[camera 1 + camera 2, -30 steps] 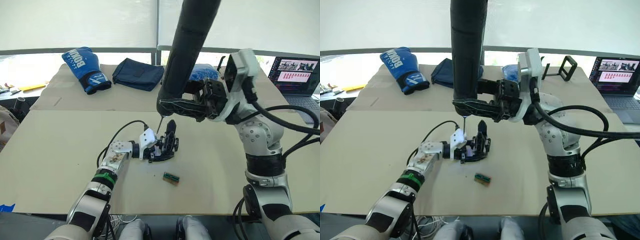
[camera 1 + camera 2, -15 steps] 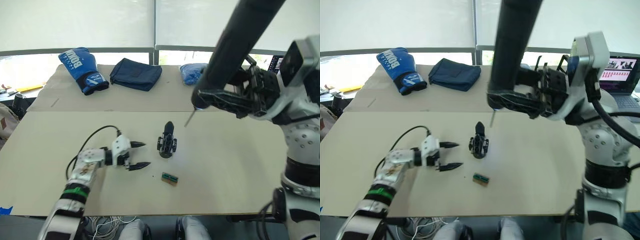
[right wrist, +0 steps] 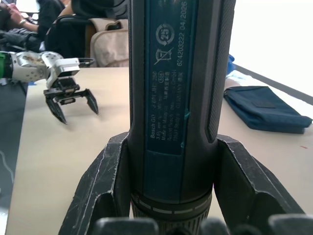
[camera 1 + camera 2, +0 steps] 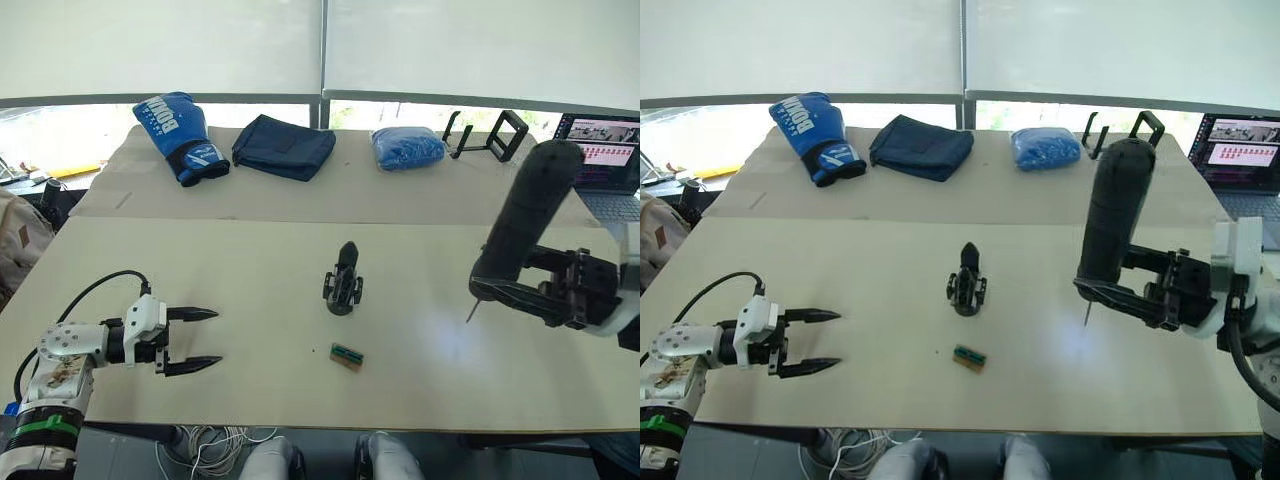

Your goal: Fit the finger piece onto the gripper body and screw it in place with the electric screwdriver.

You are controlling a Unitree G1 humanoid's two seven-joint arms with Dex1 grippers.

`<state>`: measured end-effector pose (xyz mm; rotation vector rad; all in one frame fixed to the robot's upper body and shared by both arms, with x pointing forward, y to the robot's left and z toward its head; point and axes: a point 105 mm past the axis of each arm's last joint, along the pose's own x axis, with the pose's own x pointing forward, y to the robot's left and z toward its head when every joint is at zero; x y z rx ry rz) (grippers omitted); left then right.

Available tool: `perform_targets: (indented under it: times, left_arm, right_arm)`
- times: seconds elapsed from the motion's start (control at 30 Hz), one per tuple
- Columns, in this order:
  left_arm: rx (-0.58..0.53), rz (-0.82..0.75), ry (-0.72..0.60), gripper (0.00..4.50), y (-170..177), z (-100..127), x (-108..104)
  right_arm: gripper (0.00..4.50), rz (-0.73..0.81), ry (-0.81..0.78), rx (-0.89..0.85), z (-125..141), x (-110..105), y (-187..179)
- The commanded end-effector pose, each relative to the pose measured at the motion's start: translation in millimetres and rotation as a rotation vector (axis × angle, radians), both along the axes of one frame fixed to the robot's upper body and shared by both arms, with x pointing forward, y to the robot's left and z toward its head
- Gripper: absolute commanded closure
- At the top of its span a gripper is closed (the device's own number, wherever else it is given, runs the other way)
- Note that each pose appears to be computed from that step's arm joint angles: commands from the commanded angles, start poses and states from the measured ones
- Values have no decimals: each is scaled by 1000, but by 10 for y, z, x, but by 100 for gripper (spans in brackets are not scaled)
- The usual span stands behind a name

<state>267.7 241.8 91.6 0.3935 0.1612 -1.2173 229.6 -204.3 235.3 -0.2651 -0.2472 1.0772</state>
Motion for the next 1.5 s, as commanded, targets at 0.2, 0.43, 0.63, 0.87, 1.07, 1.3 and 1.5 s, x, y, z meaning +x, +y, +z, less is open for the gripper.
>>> perform_targets:
  times: [0.2, 0.43, 0.63, 0.87, 1.07, 1.3, 1.5]
  left_arm:
    - [-84, -177, -65, 7, -865, 166, -63]
    - [-141, -244, -12, 7, -1402, 10, -115]
    - [-127, -259, -26, 7, -1689, -132, -44]
    - [-115, -291, -4, 7, -1831, -266, -74]
    - [-119, -312, 4, 7, -1938, -266, -16]
    - [-105, -358, 7, 7, -1970, -285, -38]
    - [-95, -375, 20, 7, -1993, -314, -52]
  right_arm:
    - [256, 242, -145, 162, 238, -281, 783]
    - [256, 370, -123, 218, 122, -262, 1168]
    - [256, 411, -123, 169, -35, -215, 1306]
    - [256, 412, -102, 138, -179, -141, 1301]
    - [256, 414, -80, 150, -205, -121, 1327]
    - [256, 415, -65, 154, -223, -105, 1345]
    - [256, 411, -56, 148, -241, -89, 1329]
